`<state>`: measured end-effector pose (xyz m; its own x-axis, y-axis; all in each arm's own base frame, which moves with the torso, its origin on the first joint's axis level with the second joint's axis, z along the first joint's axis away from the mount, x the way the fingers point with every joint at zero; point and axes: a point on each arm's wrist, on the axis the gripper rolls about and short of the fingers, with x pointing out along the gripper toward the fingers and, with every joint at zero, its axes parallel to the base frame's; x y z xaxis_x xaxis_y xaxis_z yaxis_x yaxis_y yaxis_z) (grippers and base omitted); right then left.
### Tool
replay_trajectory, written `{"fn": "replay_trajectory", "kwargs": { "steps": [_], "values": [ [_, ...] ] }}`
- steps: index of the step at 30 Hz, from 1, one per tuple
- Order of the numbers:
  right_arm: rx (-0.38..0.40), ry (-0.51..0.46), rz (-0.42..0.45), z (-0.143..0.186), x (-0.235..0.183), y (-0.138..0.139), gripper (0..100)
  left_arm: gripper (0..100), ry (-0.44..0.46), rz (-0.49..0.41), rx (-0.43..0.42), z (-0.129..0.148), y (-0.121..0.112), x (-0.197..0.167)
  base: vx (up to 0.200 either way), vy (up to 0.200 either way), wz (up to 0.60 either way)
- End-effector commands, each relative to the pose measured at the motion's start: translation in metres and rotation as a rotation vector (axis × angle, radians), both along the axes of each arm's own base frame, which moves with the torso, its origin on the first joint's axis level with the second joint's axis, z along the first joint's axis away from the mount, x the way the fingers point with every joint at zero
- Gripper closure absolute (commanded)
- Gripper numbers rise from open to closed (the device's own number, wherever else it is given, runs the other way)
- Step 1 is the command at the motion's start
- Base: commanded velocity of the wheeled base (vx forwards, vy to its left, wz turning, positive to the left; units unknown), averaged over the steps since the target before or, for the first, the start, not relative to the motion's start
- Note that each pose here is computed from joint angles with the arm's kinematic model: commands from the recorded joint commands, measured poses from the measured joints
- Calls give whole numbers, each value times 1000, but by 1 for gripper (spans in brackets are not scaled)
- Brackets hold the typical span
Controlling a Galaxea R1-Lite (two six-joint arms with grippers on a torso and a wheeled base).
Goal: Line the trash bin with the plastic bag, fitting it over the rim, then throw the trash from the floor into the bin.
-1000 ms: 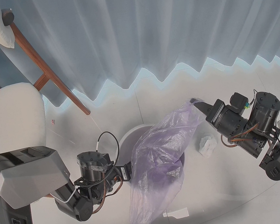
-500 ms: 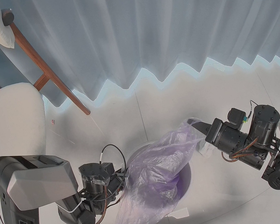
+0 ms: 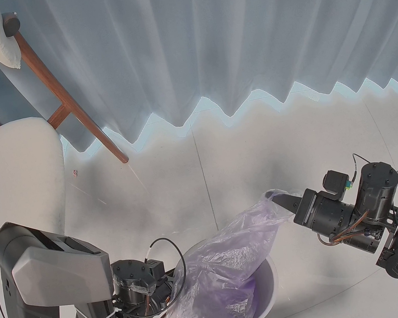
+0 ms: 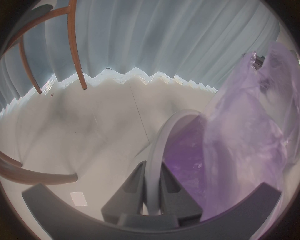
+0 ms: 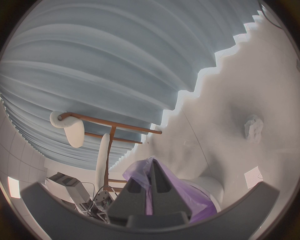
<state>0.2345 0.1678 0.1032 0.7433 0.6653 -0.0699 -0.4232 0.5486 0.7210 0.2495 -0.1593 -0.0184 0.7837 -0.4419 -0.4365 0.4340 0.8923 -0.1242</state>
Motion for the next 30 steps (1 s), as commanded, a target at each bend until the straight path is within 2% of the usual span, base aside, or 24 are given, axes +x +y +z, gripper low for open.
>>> {"fn": "replay_trajectory", "kwargs": {
  "steps": [1,5,6,9,14,20,22,30],
  "values": [
    [-12,14,14,-4,-3,2,100,100,11,0,12,-3,0,-3,0,0,0],
    [-12,14,13,-4,-3,2,100,100,22,1,39,-9,2,-3,0,0,0],
    [-11,13,13,-4,-3,2,100,0,26,-1,57,-11,3,-5,0,0,0],
    [-9,10,13,-4,-2,2,100,0,34,9,115,-21,5,-5,0,0,0],
    [-15,15,14,-6,-2,2,100,0,15,23,107,-19,2,-3,0,0,0],
    [-30,8,17,-7,-3,3,100,0,-96,18,40,24,-3,-11,0,0,0],
    [-30,6,18,-7,-3,3,100,0,-143,8,4,47,-4,-22,0,0,0],
    [-27,1,17,-6,-3,3,100,0,-297,-11,-109,107,5,-53,0,0,0]
  ]
}}
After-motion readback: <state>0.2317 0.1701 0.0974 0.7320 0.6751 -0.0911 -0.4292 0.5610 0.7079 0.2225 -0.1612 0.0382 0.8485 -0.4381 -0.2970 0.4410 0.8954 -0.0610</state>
